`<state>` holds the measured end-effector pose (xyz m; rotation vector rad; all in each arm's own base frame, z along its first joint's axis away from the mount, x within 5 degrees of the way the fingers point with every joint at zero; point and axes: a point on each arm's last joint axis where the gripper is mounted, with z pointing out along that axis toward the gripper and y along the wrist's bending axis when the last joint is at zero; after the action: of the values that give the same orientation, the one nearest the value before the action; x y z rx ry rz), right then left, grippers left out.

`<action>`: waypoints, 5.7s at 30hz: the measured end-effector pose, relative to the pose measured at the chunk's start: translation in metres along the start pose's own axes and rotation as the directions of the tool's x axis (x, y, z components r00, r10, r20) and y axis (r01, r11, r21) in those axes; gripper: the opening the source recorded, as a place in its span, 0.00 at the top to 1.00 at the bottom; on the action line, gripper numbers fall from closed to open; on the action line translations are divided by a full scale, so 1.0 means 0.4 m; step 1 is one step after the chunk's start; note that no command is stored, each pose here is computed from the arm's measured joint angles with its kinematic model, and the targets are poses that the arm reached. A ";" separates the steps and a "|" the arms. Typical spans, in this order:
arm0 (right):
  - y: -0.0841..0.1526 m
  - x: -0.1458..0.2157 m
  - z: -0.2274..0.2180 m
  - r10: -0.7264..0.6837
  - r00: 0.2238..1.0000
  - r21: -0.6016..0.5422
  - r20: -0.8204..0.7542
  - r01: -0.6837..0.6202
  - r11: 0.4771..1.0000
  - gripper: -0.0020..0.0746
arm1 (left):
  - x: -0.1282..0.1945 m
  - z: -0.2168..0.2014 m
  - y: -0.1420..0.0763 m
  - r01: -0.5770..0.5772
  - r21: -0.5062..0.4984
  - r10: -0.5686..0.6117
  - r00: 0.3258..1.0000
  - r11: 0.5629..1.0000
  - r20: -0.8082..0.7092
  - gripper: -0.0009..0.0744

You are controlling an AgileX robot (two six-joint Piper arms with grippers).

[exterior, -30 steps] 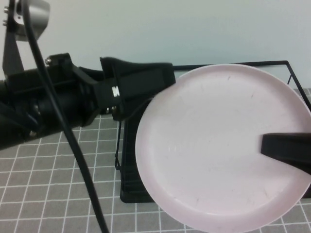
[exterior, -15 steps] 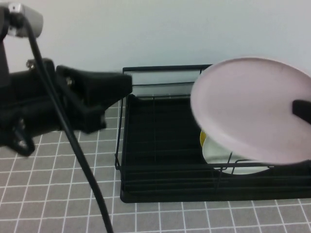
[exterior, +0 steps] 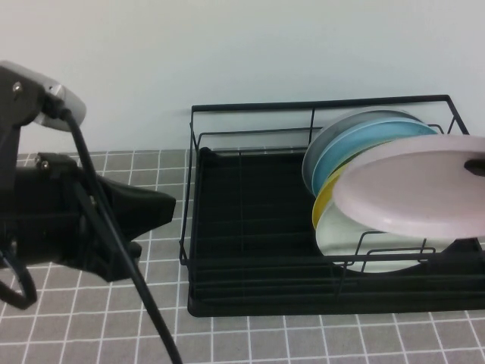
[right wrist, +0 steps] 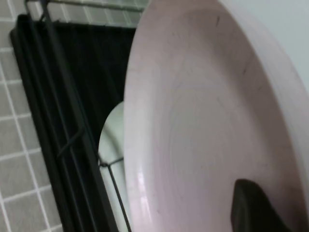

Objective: Place plate on rack

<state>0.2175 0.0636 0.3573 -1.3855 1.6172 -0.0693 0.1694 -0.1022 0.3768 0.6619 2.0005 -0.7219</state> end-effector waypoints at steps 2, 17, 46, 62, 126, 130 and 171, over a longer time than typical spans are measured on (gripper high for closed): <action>-0.024 -0.005 0.011 -0.005 1.000 -0.040 -0.031 0.004 0.999 0.83 | 0.001 0.000 0.000 0.002 0.002 -0.002 1.000 1.000 -0.003 0.99; -0.029 -0.002 0.125 -0.121 0.990 -0.129 -0.069 0.111 0.985 0.83 | 0.003 -0.001 0.005 -0.032 -0.023 0.031 0.999 0.999 -0.020 0.99; -0.009 0.062 0.220 -0.084 0.985 -0.181 -0.151 0.056 0.982 0.49 | 0.007 -0.001 0.008 -0.050 -0.037 0.049 0.998 0.998 -0.036 0.99; -0.016 -0.069 -0.042 0.221 0.974 0.090 0.043 -0.224 0.970 0.71 | 0.018 -0.002 0.003 -0.057 -0.010 0.056 0.995 0.998 -0.084 0.99; 0.441 0.172 -0.200 0.516 0.770 0.251 0.377 -0.621 0.743 0.97 | 0.229 -0.051 0.002 0.092 -0.145 -0.072 0.988 0.985 0.140 0.99; 0.441 0.172 -0.200 0.516 0.770 0.251 0.377 -0.621 0.743 0.97 | 0.246 -0.088 0.008 0.013 -0.266 0.021 0.992 0.964 0.125 0.99; 0.442 0.172 -0.200 0.519 0.768 0.246 0.374 -0.622 0.743 0.97 | 0.593 -0.115 0.073 0.175 -0.605 0.047 0.942 0.777 0.333 0.99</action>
<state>0.0427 0.0309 0.2535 -0.5355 1.6221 0.1908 0.0529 -0.0087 0.1846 0.0559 1.7910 -0.1419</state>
